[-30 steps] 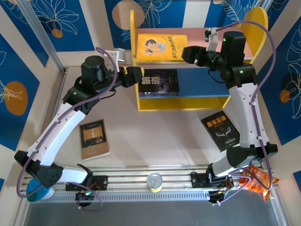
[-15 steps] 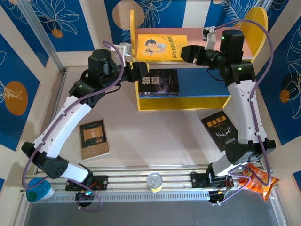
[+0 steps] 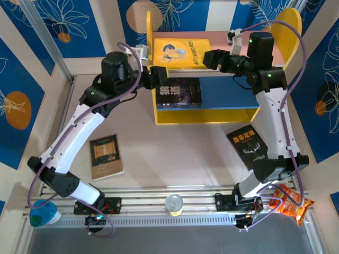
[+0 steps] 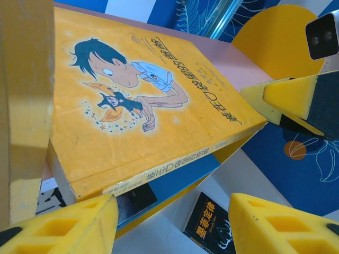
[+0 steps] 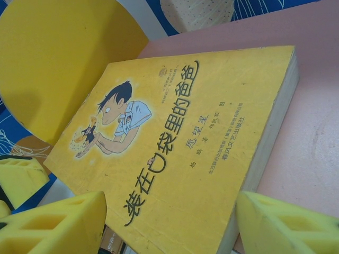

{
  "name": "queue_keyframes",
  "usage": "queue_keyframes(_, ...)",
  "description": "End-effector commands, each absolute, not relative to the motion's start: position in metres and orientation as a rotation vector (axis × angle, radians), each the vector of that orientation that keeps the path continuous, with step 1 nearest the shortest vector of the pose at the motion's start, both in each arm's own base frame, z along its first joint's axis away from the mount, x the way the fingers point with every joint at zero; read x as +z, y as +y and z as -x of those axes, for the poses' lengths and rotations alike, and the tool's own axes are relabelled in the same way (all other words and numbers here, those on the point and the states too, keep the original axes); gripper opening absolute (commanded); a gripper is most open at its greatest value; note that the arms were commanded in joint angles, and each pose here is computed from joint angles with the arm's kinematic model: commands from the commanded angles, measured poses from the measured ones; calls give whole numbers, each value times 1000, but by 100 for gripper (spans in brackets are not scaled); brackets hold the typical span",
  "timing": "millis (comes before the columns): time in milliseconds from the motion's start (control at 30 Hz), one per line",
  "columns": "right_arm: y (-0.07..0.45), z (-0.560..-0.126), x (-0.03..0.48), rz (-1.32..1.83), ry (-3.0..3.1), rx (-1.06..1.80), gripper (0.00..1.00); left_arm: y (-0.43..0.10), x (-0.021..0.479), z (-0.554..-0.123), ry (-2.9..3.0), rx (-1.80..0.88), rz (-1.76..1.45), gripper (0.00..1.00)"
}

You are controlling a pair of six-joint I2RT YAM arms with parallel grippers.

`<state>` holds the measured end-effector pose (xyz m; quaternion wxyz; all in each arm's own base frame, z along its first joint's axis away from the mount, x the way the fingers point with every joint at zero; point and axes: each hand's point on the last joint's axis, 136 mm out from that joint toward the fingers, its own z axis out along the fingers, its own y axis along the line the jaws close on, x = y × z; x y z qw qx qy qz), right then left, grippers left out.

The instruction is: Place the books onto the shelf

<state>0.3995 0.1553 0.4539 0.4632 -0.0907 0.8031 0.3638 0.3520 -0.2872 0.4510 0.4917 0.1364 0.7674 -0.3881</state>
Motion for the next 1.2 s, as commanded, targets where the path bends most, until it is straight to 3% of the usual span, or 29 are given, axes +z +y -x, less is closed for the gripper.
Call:
queue_keyframes(0, 163, -398, 459, 256, 1964, 929, 66, -290, 458, -353, 1846, -922, -348, 57)
queue_keyframes(1167, 169, -416, 460, 264, 1933, 967, 67, -290, 451, -369, 1860, -864, -315, 57)
